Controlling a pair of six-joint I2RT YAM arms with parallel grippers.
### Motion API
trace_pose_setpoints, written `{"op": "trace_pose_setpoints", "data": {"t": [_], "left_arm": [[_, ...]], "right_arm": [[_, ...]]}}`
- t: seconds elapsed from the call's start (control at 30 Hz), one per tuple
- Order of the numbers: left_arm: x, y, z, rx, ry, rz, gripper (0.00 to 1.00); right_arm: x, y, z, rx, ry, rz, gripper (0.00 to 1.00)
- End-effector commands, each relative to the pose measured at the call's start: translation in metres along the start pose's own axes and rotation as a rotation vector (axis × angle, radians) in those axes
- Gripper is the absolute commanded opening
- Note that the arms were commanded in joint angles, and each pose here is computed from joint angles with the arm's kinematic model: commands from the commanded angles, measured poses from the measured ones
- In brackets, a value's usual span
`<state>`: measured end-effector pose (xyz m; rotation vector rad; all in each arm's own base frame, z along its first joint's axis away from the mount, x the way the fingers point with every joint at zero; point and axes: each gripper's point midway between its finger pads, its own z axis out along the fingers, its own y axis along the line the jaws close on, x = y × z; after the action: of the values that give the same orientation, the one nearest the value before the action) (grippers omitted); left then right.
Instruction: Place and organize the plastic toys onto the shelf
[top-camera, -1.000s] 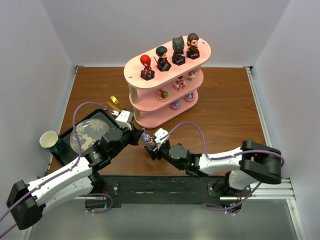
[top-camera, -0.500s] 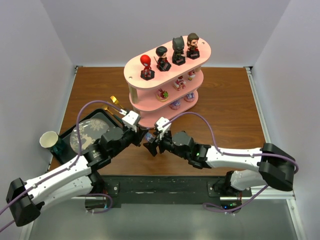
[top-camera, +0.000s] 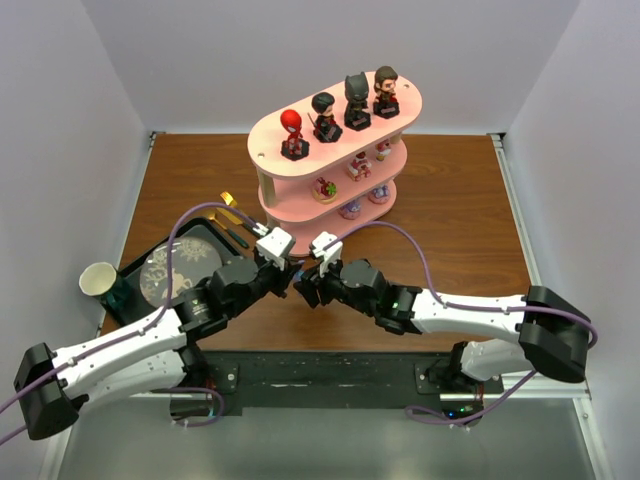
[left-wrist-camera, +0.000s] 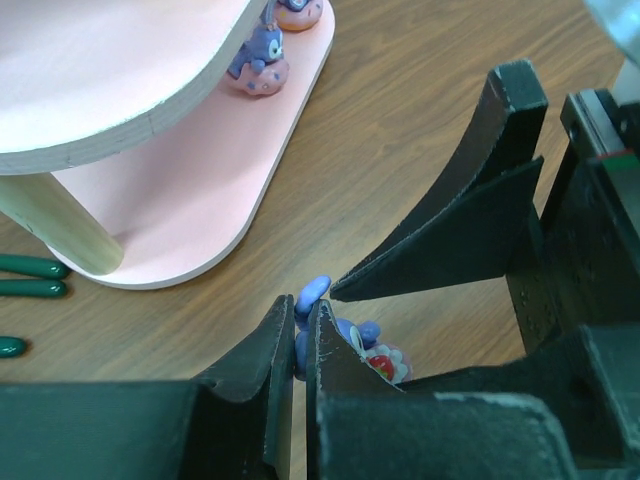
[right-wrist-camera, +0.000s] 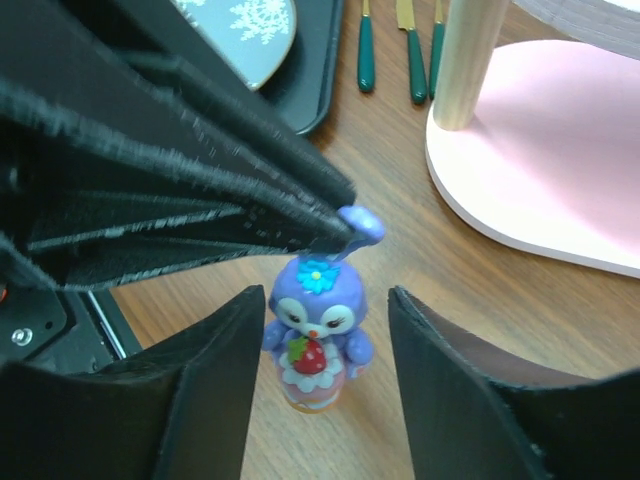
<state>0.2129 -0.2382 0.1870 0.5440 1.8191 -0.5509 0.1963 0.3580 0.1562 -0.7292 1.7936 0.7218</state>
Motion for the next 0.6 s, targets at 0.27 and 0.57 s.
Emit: {"op": "trace_pose_setpoints", "data": {"t": [0.27, 0.57], "left_arm": [[-0.034, -0.011, -0.002, -0.001, -0.092, 0.022, 0.0], [-0.032, -0.012, -0.001, -0.015, -0.093, 0.007, 0.0]], "right_arm": [[-0.013, -0.002, 0.009, 0.023, -0.026, 0.051, 0.45], [-0.006, -0.001, 0.015, 0.023, -0.006, 0.071, 0.44]]}}
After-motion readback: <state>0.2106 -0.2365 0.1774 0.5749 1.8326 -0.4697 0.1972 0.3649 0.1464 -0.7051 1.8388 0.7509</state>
